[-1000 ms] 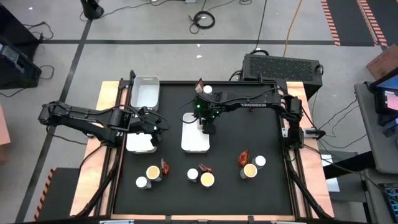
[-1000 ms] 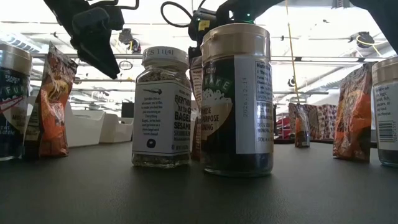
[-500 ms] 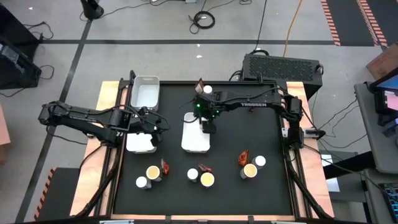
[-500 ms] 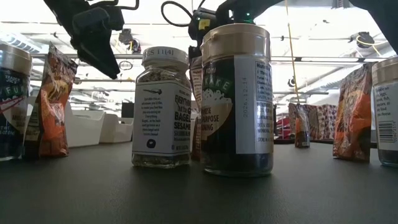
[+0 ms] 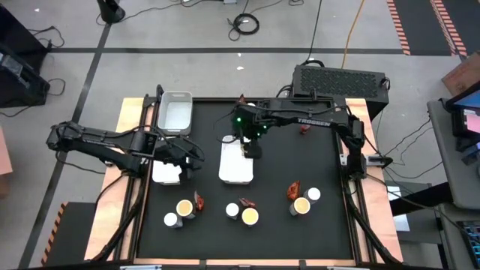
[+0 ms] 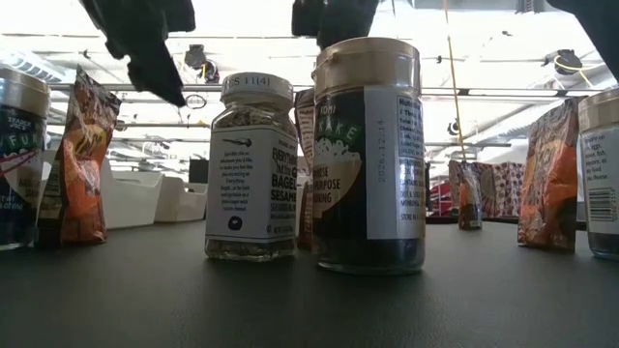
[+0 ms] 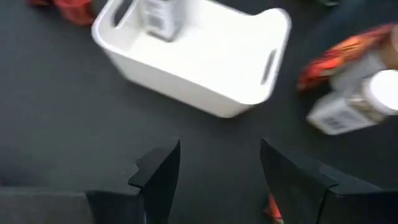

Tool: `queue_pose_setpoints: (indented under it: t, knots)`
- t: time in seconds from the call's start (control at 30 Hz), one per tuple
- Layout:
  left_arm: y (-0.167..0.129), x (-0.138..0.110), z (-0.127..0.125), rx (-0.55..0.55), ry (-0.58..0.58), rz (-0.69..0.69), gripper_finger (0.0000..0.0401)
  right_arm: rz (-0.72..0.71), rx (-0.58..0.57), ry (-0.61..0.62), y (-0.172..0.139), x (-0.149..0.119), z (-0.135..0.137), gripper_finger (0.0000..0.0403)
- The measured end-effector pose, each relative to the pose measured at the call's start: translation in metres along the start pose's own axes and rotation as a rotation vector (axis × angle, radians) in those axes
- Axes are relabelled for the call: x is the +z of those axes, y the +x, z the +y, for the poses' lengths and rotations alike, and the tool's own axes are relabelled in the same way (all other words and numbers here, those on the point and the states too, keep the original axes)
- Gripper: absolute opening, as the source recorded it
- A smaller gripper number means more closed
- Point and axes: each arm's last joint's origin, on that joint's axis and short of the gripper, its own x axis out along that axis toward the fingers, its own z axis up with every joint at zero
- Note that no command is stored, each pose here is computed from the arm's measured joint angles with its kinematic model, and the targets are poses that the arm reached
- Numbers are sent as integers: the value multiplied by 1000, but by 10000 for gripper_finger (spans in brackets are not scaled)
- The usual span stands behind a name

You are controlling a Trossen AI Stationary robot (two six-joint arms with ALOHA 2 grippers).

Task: Sort spices by type
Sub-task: Put the white seasoning bottle into the right white bin

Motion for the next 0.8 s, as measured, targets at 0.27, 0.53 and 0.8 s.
queue_pose_setpoints:
  t: [0.27, 0.53, 0.8]
  knots:
    - [-36, 4, -30, -157, -9, 98, 226, 16, 82, -48, -13, 1, 42, 242]
    - [-63, -19, -67, -207, -77, 202, 226, -40, 128, -120, -17, 8, 92, 242]
    - [-71, -53, -104, -233, -136, 299, 226, -124, 162, -172, -16, 14, 136, 242]
